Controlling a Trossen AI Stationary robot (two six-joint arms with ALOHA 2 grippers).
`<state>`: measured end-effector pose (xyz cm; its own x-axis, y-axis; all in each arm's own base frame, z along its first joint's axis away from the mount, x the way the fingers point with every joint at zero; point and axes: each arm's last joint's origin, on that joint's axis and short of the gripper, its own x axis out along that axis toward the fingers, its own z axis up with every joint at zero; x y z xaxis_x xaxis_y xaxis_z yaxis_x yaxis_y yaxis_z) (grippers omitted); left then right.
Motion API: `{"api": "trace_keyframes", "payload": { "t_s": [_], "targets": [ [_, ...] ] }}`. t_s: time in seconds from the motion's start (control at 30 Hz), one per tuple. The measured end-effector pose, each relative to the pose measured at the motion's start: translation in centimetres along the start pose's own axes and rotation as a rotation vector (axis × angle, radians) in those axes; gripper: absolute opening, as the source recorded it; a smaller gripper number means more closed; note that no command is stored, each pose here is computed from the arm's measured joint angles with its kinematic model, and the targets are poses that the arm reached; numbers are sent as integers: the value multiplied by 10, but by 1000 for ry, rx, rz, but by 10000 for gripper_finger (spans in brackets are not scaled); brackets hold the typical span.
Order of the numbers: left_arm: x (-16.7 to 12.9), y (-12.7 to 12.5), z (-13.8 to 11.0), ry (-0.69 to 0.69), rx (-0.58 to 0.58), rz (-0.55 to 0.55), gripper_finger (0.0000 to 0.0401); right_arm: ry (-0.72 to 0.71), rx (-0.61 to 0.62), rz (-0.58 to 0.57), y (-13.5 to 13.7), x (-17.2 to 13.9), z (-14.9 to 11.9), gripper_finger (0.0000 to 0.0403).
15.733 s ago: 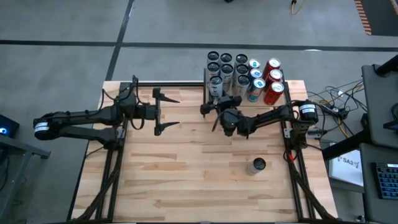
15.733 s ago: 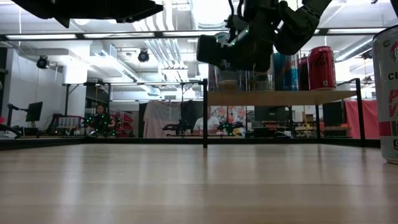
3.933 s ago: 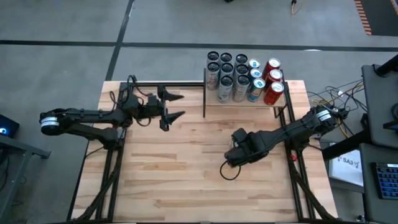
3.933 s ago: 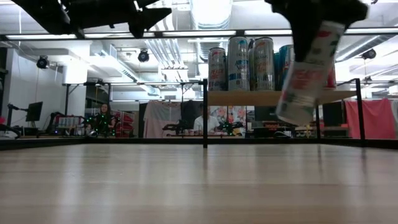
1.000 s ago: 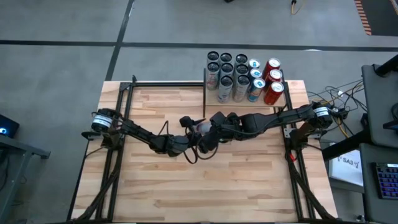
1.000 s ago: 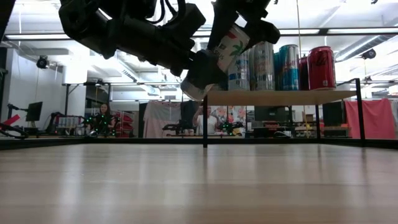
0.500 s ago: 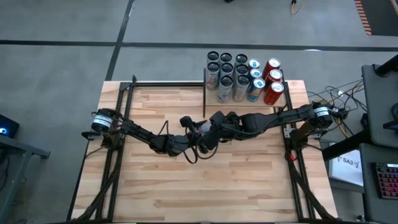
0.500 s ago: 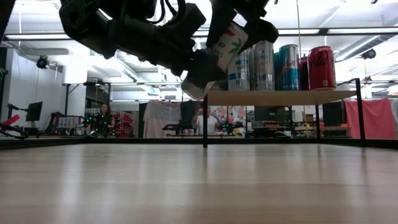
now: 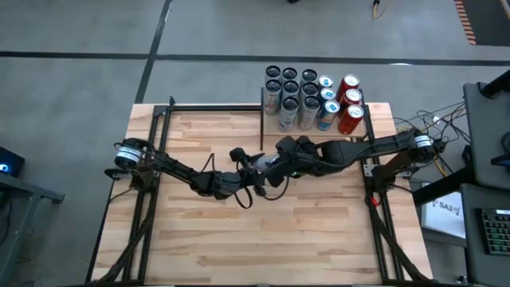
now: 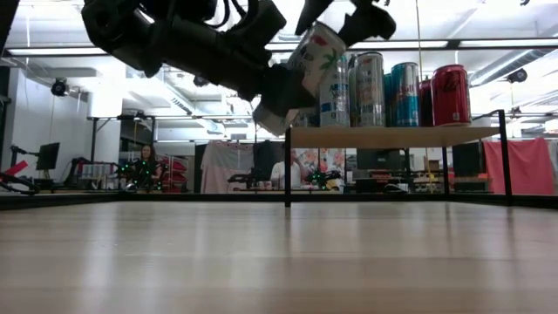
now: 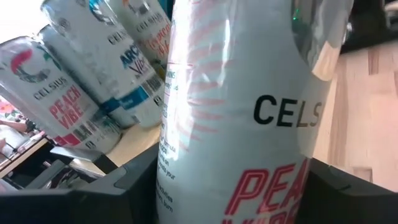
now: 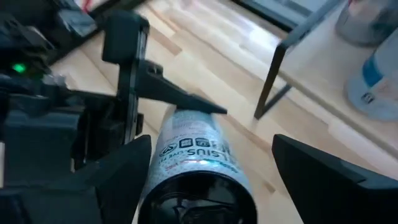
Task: Place canned beverage on shelf
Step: Put the white pink soda can on the shelf aligned with the other white pink soda cans
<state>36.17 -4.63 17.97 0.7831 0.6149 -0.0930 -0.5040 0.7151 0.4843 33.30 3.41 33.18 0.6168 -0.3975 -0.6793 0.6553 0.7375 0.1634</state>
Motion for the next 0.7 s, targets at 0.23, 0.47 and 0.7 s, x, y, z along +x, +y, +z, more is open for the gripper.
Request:
{"api": "trace_keyframes", "payload": {
  "t_s": [0.23,0.47,0.7],
  "targets": [
    [-6,15,17,-58,-78,-23,240,-176,-57,-1,-13,-49,14,325],
    [3,46,34,-186,-232,-111,239,-357,-175,-50,-22,-101,5,324],
    [33,84,28,-278,-485,-194,239,-416,-218,-113,-32,-112,-16,324]
  ]
}}
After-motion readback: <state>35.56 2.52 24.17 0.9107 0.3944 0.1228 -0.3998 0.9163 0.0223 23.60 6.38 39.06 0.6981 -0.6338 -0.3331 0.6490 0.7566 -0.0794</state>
